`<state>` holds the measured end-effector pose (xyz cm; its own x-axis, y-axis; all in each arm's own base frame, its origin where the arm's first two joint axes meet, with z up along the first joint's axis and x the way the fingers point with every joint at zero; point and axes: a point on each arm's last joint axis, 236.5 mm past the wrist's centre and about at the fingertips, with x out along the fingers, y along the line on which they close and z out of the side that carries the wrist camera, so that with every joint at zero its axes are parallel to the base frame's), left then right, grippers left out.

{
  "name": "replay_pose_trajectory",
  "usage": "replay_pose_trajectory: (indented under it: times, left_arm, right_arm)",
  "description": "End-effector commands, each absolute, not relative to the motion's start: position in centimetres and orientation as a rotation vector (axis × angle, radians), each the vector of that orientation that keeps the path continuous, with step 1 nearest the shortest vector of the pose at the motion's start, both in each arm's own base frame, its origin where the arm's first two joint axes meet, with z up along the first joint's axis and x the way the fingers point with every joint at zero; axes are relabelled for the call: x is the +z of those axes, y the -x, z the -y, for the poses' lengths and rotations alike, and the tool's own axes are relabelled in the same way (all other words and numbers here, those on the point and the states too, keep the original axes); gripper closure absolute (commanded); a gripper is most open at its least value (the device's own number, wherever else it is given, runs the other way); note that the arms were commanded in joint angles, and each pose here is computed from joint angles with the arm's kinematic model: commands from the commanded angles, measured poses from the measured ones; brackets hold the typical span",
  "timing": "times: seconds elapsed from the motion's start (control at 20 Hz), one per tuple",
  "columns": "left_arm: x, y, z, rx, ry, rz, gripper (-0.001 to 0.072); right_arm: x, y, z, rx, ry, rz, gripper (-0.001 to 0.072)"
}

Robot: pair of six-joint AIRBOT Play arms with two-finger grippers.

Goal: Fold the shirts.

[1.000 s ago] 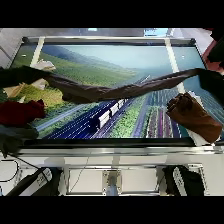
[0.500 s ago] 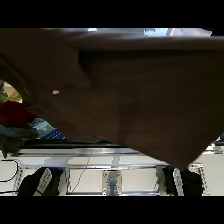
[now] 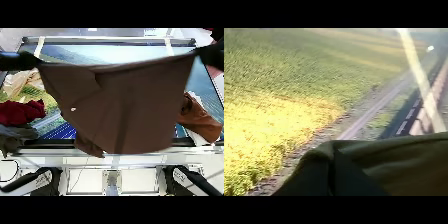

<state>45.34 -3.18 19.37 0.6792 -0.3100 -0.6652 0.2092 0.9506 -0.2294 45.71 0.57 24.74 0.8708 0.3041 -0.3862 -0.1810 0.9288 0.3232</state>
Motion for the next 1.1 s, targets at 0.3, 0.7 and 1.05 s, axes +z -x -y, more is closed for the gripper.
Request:
replay_pose_trajectory:
  times: [0.3,0.7,1.05]
  left_arm:
    - [1.6,-56.7,1.9,-0.03,0.022,-0.876,0.0696]
    - [-1.4,-48.9,2.2,-0.059,-0.002,-1.275,0.0695]
    - [-7.2,-43.1,4.1,-0.139,0.055,-1.483,0.0695]
  right_arm:
    - [7.7,-57.2,-2.5,0.136,-0.307,-0.563,0.0686]
    - [5.1,-54.3,-1.8,0.194,-0.202,-0.759,0.0686]
    - [-2.0,-52.3,-2.4,0.174,-0.26,-0.904,0.0686]
